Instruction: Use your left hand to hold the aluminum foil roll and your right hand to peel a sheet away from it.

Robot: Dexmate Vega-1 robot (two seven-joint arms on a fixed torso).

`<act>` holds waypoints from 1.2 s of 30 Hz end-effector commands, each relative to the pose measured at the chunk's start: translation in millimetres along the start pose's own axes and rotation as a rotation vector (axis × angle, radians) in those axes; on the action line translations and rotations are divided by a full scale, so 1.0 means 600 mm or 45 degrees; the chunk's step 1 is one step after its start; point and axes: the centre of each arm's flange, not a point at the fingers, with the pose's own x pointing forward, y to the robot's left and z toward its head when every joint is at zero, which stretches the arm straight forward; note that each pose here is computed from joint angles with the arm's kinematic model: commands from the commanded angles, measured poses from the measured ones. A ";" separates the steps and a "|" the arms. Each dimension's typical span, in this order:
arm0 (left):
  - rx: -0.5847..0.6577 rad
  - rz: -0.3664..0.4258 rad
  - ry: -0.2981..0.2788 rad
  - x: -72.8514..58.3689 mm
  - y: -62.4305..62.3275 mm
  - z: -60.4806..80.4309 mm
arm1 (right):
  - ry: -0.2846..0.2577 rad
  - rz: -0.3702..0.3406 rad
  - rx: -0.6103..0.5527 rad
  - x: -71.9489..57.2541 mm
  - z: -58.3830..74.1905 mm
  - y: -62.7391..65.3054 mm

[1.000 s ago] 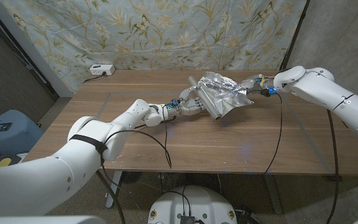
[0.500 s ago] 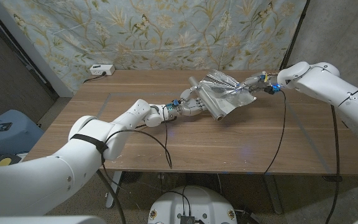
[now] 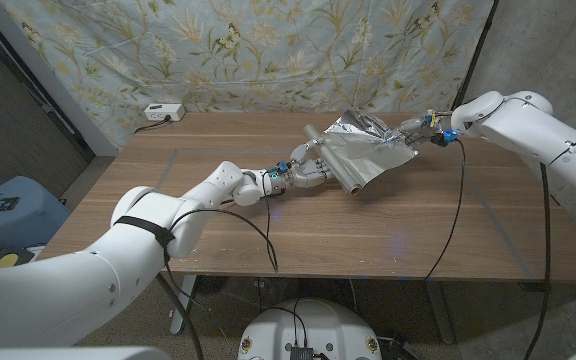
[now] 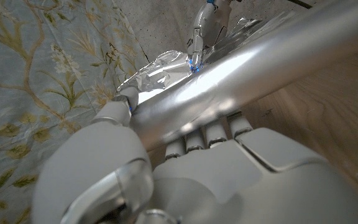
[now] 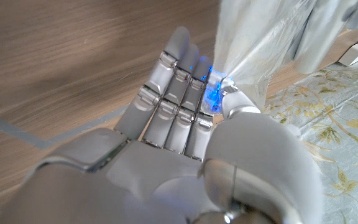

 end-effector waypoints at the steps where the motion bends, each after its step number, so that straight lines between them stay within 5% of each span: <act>1: -0.015 -0.006 0.002 0.001 0.001 -0.003 | 0.048 -0.037 -0.013 -0.009 0.000 -0.022; 36: -0.014 0.003 -0.003 -0.009 0.005 0.003 | 0.107 -0.111 -0.021 -0.019 -0.004 -0.060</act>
